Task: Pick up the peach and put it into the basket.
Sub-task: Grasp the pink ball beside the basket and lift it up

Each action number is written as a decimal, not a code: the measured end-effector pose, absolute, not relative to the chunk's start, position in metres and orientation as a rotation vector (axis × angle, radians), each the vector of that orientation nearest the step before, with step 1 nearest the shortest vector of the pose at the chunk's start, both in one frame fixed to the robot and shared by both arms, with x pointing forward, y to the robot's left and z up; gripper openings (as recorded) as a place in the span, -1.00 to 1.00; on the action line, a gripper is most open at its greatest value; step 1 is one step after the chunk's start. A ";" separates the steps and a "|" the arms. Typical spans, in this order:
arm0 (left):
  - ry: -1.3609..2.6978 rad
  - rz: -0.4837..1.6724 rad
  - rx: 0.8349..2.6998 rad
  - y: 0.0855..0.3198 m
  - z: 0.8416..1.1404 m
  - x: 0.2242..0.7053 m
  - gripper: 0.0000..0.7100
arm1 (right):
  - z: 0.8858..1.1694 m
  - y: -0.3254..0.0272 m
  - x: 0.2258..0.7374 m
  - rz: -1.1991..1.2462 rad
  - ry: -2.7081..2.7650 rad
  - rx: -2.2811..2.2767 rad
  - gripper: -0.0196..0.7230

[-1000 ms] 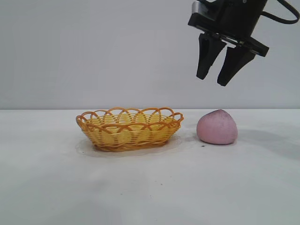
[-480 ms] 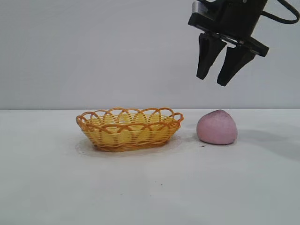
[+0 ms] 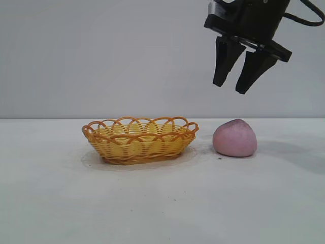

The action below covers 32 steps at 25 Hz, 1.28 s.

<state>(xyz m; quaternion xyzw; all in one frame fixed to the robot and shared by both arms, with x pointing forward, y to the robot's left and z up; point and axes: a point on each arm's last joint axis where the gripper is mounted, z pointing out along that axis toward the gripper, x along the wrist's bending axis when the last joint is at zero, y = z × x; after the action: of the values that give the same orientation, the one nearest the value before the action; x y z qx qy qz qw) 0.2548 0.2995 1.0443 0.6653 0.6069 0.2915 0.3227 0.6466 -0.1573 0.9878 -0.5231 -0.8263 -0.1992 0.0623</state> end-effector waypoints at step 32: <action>1.525 0.870 1.627 0.301 1.043 0.230 0.08 | 0.923 -0.162 0.655 -0.356 -2.479 -1.597 -0.82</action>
<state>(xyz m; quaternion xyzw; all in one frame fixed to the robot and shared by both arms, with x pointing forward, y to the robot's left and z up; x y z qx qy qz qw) 0.2304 0.3012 1.0434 0.6328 0.5929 0.3385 0.3652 0.6553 -0.1615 0.9235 -0.5357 -0.8315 -0.1196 0.0857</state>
